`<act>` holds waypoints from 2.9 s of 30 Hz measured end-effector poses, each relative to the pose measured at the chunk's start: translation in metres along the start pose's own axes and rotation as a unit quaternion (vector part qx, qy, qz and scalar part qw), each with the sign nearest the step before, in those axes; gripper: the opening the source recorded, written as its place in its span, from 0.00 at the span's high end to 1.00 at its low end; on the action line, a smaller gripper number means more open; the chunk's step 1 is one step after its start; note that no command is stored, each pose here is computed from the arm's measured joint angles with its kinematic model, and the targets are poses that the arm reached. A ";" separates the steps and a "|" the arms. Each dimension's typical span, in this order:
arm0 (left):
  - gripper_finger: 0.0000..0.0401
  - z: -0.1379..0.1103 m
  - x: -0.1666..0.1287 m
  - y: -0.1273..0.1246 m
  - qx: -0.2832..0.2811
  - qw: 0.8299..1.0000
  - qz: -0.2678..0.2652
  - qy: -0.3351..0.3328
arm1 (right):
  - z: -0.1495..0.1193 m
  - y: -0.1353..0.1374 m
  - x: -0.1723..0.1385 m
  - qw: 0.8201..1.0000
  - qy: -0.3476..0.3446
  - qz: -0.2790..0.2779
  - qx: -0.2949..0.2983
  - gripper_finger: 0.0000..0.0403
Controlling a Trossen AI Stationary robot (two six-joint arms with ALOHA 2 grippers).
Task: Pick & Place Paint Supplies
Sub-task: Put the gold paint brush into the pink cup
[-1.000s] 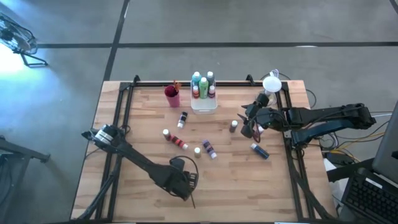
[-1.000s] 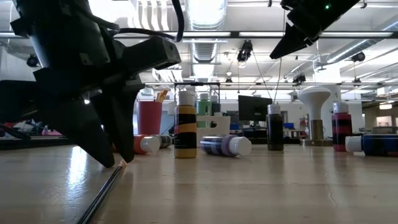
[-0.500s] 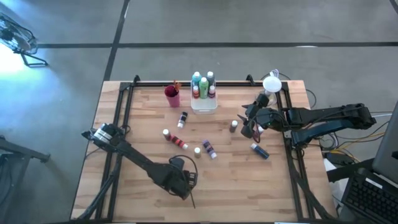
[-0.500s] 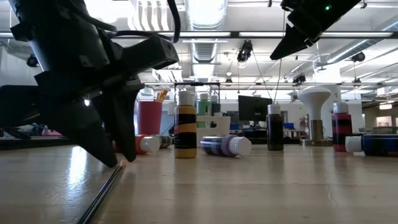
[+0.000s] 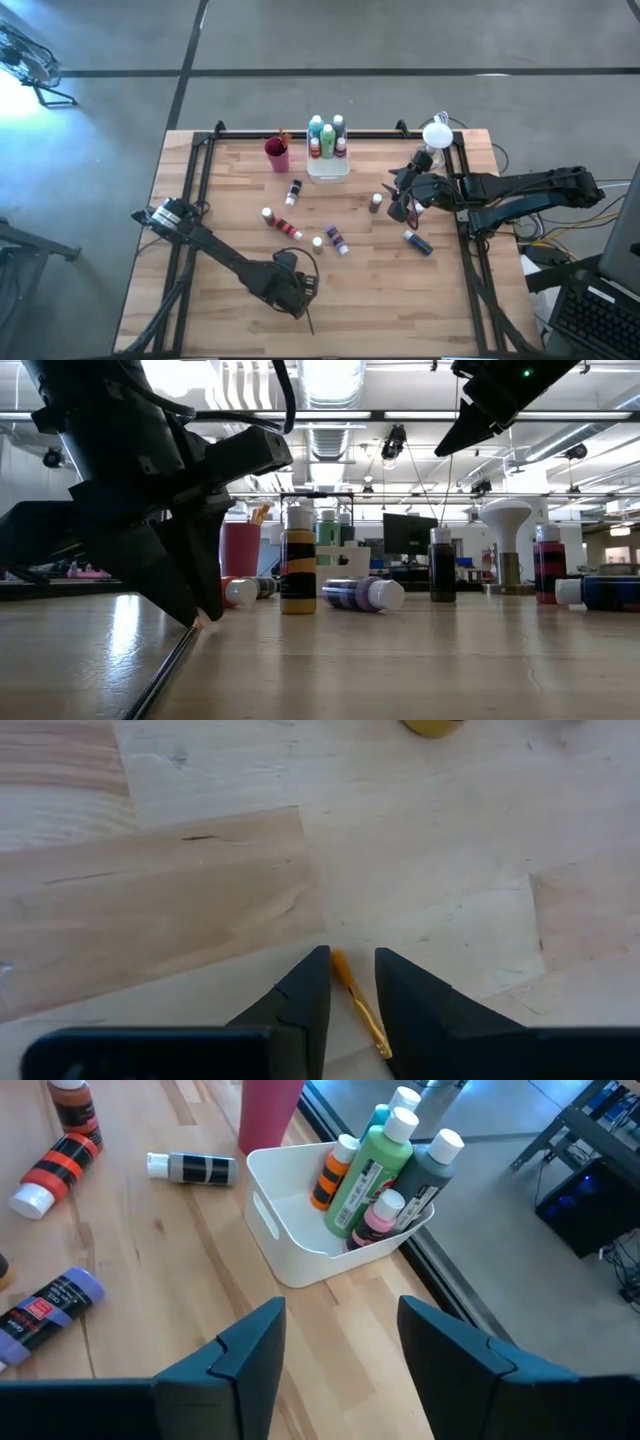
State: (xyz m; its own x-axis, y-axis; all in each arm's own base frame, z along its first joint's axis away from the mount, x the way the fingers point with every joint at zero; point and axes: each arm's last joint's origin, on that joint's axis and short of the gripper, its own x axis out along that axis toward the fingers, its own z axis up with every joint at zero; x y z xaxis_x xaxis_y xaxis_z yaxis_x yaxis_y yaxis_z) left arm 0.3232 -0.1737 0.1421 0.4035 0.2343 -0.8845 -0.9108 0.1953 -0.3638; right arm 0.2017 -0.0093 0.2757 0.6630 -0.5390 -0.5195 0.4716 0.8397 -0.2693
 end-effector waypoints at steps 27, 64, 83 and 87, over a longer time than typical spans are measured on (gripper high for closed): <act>1.00 0.030 -0.075 -0.013 0.114 0.984 -0.117 -0.069 | -0.002 0.000 0.000 1.000 0.011 -0.002 -0.009 0.67; 1.00 0.256 -0.200 -0.005 0.460 0.753 -0.069 -0.465 | -0.005 0.000 0.001 0.997 0.013 -0.006 0.075 0.82; 1.00 0.308 -0.138 0.140 0.343 0.709 -0.067 -0.613 | -0.007 0.001 0.004 0.998 0.006 -0.010 0.065 0.69; 1.00 0.313 -0.117 0.155 0.336 0.714 -0.060 -0.611 | -0.007 0.001 0.004 0.998 0.002 -0.011 0.060 0.67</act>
State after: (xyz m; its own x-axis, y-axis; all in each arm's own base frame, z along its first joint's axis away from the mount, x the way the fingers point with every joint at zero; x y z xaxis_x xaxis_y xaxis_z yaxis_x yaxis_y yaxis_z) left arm 0.1626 0.1268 0.2803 0.6242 0.7535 0.2064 -0.7813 0.6002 0.1712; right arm 0.2013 -0.0099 0.2679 0.6498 -0.5565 -0.5177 0.5519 0.8138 -0.1820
